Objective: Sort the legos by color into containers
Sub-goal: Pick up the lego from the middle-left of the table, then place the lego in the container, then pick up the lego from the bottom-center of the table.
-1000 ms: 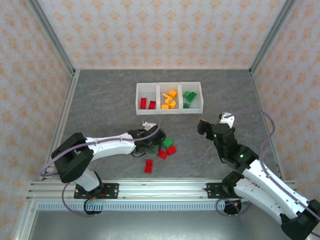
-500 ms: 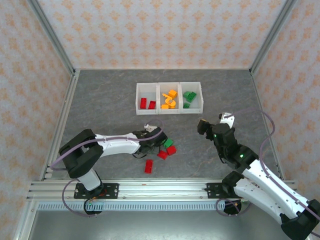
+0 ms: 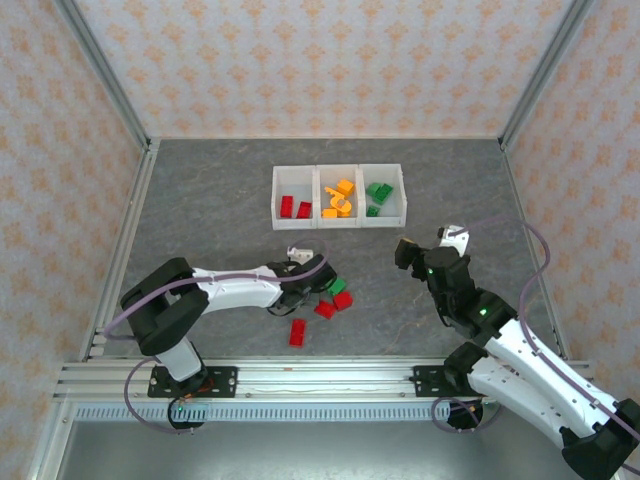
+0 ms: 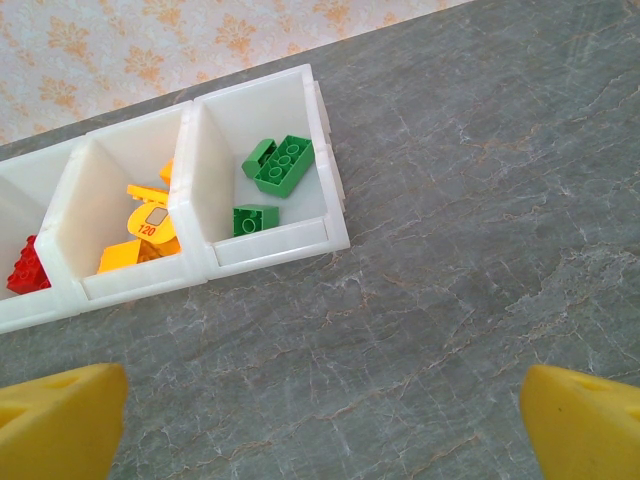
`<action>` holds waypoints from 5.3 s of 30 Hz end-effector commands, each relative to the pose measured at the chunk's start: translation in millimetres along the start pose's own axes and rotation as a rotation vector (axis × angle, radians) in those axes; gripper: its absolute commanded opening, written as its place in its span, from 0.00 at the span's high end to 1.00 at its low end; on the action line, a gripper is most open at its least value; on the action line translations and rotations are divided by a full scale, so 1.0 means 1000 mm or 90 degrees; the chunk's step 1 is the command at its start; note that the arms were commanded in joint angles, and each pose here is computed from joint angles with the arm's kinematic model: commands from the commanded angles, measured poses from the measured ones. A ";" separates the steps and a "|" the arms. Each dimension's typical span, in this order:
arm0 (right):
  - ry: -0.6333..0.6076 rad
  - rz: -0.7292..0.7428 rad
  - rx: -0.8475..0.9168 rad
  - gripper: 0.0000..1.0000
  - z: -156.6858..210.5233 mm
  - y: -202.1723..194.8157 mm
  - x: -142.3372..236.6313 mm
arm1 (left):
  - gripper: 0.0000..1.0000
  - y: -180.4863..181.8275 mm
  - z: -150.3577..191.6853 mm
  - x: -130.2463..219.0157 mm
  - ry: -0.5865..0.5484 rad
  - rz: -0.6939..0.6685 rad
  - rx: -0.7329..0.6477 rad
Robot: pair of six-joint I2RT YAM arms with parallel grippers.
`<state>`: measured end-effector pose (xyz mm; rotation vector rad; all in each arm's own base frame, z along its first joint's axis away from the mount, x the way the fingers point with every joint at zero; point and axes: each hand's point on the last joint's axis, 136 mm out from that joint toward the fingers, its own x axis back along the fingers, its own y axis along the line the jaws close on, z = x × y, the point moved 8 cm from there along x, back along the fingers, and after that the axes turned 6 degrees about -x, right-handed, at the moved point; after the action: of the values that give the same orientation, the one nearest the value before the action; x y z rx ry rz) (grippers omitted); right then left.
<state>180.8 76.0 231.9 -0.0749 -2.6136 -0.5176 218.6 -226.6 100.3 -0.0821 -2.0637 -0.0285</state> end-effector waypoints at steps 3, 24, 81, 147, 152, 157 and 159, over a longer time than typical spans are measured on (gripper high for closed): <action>-0.013 0.022 -0.011 0.00 0.000 -0.006 0.001 | 0.73 -0.016 -0.053 0.045 -0.149 0.055 0.051; -0.051 0.004 -0.047 0.00 -0.006 -0.011 0.012 | 0.76 -0.137 -0.232 0.027 -0.381 0.106 0.014; 0.280 -0.210 0.103 0.00 0.044 0.051 -0.024 | 0.00 0.041 -0.028 0.070 -0.204 0.070 0.143; 0.473 -0.059 0.399 0.55 0.135 0.103 -0.112 | 0.01 0.139 0.020 0.164 -0.359 0.147 0.227; 0.481 -0.058 0.399 0.49 0.137 0.100 -0.115 | 0.01 0.138 0.020 0.162 -0.356 0.144 0.224; 0.485 -0.059 0.393 0.52 0.138 0.099 -0.117 | 0.01 0.137 0.019 0.161 -0.354 0.141 0.220; 0.479 -0.062 0.384 0.57 0.134 0.100 -0.117 | 0.01 0.137 0.019 0.161 -0.353 0.141 0.220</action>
<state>240.7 230.1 105.2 0.4013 -1.9310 0.1990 134.6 -82.0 228.4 -0.1119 -2.5590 0.5547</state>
